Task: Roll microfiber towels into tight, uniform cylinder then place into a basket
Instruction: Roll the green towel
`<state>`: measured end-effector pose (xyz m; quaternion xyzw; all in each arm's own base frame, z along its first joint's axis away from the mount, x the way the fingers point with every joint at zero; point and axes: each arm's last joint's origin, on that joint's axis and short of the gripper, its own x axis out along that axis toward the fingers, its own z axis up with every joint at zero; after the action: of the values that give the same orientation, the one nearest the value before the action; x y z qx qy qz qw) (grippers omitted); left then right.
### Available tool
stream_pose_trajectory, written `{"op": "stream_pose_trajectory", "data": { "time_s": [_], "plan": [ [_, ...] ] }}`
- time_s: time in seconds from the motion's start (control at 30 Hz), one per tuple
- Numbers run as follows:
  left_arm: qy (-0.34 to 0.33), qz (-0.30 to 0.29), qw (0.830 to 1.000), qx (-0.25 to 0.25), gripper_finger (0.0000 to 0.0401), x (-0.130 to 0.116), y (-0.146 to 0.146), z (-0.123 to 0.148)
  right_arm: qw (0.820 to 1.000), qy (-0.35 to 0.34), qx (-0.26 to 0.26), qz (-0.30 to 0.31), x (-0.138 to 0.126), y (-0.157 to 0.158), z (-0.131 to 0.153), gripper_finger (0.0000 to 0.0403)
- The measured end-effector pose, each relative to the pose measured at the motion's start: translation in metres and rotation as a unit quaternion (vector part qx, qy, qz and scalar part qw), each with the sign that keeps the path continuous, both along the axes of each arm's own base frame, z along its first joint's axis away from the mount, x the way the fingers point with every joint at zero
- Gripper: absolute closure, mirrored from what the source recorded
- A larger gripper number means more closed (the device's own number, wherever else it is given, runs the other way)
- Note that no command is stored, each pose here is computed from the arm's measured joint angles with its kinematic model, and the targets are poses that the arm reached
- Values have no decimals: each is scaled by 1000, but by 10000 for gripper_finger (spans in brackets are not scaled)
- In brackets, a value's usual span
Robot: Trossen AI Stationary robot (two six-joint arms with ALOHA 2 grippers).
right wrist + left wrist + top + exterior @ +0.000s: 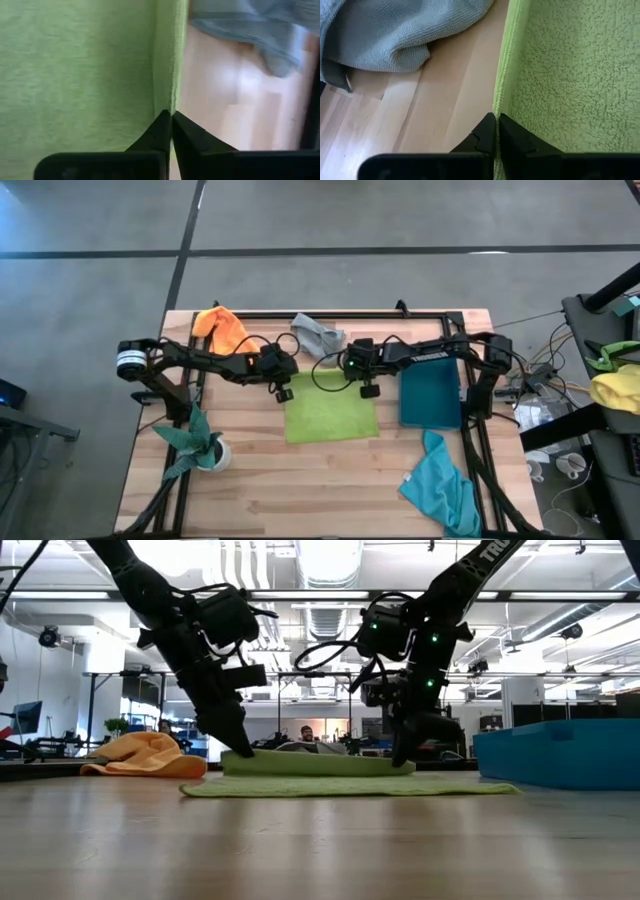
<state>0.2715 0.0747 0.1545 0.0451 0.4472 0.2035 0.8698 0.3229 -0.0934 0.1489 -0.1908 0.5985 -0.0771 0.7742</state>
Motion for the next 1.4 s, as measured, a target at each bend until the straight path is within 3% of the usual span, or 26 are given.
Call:
{"op": "stream_pose_trajectory", "data": {
  "time_s": [0.27, 0.5, 0.63, 1.17, 1.4],
  "plan": [
    [-31, 14, 999, 23, 400, 5, 2, 1, 1000, -7, -17, -12, -3, -12, 4, 394],
    [29, -16, 997, 73, 400, 9, 5, -17, 998, 35, -42, 42, -8, -11, -14, 394],
    [37, -14, 996, 78, 400, 10, 4, -22, 997, 43, -61, 37, -11, -12, -17, 394],
    [59, -74, 993, 70, 399, 18, -18, -35, 995, 52, -26, 81, -14, -3, -23, 394],
    [59, -70, 994, 66, 370, 18, -17, -34, 996, 46, -17, 74, -14, -2, -23, 352]
  ]
}}
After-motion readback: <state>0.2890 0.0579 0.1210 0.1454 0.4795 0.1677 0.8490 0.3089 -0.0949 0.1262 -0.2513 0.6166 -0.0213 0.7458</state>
